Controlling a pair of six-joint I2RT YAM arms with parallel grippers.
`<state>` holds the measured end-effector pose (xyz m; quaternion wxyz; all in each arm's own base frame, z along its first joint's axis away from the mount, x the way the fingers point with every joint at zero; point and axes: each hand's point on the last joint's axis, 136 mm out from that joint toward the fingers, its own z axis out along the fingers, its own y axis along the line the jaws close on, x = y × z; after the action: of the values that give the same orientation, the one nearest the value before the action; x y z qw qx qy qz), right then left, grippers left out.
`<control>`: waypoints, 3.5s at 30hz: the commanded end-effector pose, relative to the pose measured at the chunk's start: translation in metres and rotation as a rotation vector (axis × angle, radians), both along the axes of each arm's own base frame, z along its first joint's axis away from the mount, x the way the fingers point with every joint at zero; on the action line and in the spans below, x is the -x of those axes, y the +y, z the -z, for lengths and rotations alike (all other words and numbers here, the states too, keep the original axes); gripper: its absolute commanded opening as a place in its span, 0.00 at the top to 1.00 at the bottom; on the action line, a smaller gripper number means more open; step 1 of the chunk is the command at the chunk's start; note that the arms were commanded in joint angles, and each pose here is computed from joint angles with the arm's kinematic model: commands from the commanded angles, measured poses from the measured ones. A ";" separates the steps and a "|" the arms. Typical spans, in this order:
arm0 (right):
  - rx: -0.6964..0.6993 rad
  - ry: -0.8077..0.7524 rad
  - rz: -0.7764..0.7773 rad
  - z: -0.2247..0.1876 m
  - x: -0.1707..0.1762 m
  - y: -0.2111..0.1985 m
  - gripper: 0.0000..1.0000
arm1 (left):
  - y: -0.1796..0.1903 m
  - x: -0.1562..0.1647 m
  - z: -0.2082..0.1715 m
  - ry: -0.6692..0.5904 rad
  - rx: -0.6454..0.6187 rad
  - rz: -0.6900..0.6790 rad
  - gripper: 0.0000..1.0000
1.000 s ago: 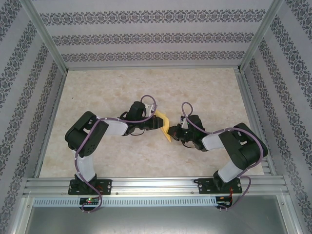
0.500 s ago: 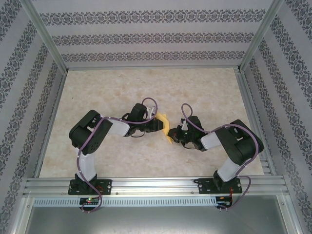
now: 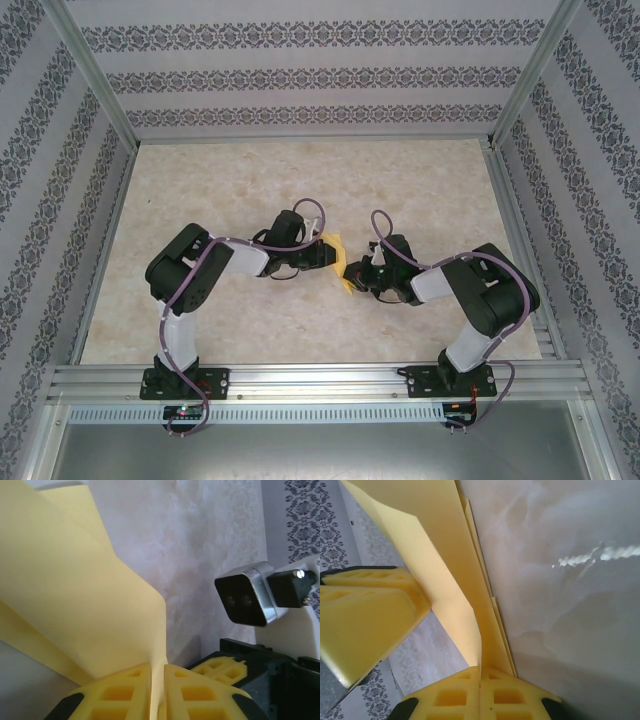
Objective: Fold a paper plane with a square sheet of paper (pick it up from the middle)
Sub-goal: Fold the wing for the fifth time at the center of the table.
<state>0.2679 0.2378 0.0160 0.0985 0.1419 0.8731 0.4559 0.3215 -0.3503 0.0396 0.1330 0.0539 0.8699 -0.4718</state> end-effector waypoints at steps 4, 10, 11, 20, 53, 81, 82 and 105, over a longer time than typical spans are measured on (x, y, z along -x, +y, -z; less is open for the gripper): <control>0.050 0.017 -0.016 0.012 0.000 -0.003 1.00 | 0.003 0.004 0.023 0.048 -0.090 -0.003 0.86; 0.055 0.004 -0.025 0.008 -0.003 -0.002 0.97 | 0.006 0.003 0.033 0.080 -0.128 -0.021 0.86; 0.057 -0.003 -0.030 0.006 -0.003 -0.001 0.94 | 0.007 0.003 0.035 0.087 -0.141 -0.024 0.86; 0.115 -0.079 -0.103 -0.014 0.006 -0.007 0.75 | 0.017 0.006 0.052 0.143 -0.222 -0.055 0.87; 0.197 -0.015 -0.192 0.006 0.028 -0.007 0.90 | 0.021 0.008 0.059 0.168 -0.249 -0.062 0.87; 0.516 -0.140 -0.322 0.001 0.033 -0.016 0.95 | 0.025 0.007 0.063 0.198 -0.313 -0.061 0.87; 0.507 -0.139 -0.326 0.001 0.034 -0.015 0.96 | 0.024 0.007 0.061 0.194 -0.307 -0.055 0.86; 0.204 -0.022 -0.206 0.001 0.030 -0.010 1.00 | -0.013 0.022 -0.031 -0.065 0.023 0.097 0.76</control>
<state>0.2381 0.2250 0.0155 0.0846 0.0273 0.9303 0.3558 0.3046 -0.3486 0.0607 0.1233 0.0781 0.8756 -0.4605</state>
